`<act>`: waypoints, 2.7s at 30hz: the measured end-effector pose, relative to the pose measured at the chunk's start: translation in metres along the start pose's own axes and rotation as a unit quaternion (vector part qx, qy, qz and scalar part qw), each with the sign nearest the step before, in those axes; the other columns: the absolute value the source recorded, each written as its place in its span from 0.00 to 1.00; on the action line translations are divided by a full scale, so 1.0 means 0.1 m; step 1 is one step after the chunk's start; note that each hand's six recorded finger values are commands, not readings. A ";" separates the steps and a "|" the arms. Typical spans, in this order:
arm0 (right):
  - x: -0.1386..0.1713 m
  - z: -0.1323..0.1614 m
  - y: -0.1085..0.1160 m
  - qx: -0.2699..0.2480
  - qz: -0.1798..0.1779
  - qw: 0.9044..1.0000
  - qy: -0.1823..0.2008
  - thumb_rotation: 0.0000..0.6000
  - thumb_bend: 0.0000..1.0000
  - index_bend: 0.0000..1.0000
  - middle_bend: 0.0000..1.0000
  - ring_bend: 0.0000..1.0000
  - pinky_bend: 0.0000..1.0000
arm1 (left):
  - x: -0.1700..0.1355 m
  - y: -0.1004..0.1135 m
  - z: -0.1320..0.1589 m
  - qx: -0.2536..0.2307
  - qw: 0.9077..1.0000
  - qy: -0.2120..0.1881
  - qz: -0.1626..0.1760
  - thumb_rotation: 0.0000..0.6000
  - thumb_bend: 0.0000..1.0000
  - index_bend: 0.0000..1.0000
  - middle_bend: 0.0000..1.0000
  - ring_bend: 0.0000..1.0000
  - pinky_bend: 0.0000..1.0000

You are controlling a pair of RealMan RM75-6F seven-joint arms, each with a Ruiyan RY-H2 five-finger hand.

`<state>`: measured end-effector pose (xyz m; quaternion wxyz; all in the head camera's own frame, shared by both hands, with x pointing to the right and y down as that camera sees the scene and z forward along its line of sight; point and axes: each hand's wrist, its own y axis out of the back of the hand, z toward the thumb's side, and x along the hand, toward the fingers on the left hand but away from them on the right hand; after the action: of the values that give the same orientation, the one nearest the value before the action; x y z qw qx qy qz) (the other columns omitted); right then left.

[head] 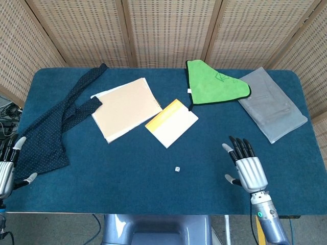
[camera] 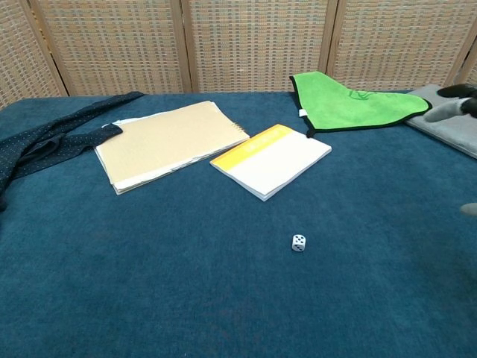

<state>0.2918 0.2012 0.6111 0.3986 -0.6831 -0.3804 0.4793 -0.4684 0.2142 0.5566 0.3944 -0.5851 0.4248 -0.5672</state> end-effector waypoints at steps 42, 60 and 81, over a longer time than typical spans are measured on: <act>-0.70 1.08 -1.13 -0.082 0.106 0.991 -0.010 1.00 0.41 0.50 0.09 0.00 0.00 | 0.04 0.03 -0.18 -0.029 0.999 0.020 -0.007 1.00 0.00 0.00 0.00 0.00 0.00; -0.72 1.18 -1.25 -0.083 0.125 0.989 -0.006 1.00 0.42 0.53 0.11 0.00 0.00 | 0.04 0.06 -0.21 -0.032 0.999 0.023 -0.007 1.00 0.00 0.00 0.00 0.00 0.00; -0.73 1.15 -1.30 -0.088 0.144 0.986 -0.012 1.00 0.52 0.56 0.14 0.00 0.00 | 0.04 0.04 -0.20 -0.029 0.999 0.022 -0.012 1.00 0.00 0.00 0.00 0.00 0.00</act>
<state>0.1456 0.2068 0.7298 0.2596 -0.7569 -0.3238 0.5048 -0.4883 0.2094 0.5554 0.3615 -0.5884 0.4426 -0.5720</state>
